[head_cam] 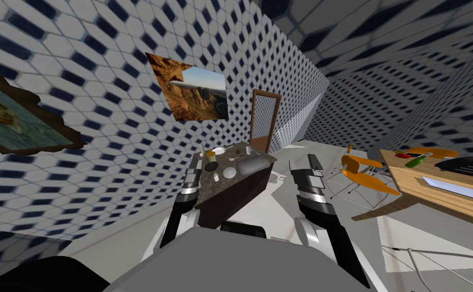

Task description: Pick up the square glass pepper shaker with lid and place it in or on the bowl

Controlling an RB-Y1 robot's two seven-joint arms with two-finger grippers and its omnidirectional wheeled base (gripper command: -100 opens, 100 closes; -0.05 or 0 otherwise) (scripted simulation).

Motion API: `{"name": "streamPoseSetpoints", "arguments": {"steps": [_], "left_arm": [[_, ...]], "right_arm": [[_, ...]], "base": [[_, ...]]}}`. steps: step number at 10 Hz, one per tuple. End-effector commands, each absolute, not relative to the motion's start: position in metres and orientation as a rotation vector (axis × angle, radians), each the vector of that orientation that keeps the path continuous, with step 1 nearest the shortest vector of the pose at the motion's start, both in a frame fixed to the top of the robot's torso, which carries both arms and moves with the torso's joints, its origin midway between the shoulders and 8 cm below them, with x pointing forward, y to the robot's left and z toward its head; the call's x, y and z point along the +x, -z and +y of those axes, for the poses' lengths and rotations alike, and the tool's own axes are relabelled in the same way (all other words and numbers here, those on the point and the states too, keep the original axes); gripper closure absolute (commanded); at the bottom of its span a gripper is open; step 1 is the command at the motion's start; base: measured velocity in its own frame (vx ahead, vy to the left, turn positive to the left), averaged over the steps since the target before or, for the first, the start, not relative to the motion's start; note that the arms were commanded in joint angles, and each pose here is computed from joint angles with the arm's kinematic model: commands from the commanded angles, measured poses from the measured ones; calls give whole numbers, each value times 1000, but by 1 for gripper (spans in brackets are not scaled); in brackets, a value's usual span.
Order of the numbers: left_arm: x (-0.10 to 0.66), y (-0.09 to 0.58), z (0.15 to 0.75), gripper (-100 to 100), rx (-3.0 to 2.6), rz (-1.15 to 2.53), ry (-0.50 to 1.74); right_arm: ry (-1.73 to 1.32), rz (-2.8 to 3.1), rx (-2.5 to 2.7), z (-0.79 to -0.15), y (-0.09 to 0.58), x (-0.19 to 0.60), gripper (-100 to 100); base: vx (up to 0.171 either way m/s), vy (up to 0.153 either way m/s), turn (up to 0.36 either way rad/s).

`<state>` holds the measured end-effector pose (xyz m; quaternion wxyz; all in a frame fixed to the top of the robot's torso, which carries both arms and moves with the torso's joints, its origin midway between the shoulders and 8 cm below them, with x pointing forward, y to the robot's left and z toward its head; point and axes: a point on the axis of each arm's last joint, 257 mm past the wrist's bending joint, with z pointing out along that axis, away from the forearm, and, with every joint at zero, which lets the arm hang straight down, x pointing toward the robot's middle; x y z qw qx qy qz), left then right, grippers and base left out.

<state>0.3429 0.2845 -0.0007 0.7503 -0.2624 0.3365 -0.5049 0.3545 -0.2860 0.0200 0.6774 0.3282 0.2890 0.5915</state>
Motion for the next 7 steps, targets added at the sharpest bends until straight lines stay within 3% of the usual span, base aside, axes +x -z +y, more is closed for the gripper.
{"name": "streamPoseSetpoints", "arguments": {"steps": [1,4,7], "left_arm": [[346,6,282,-100,-546,782,1079],[354,23,282,-100,-495,884,994],[367,49,290,-100,-430,1016,840]], "right_arm": [[-1329,649,738,-286,-20,355,0],[-1329,649,738,-286,-20,355,0],[-1330,649,738,-286,-20,355,0]], "base": [[-27,-14,32],[-78,-49,61],[-141,-82,107]]}}
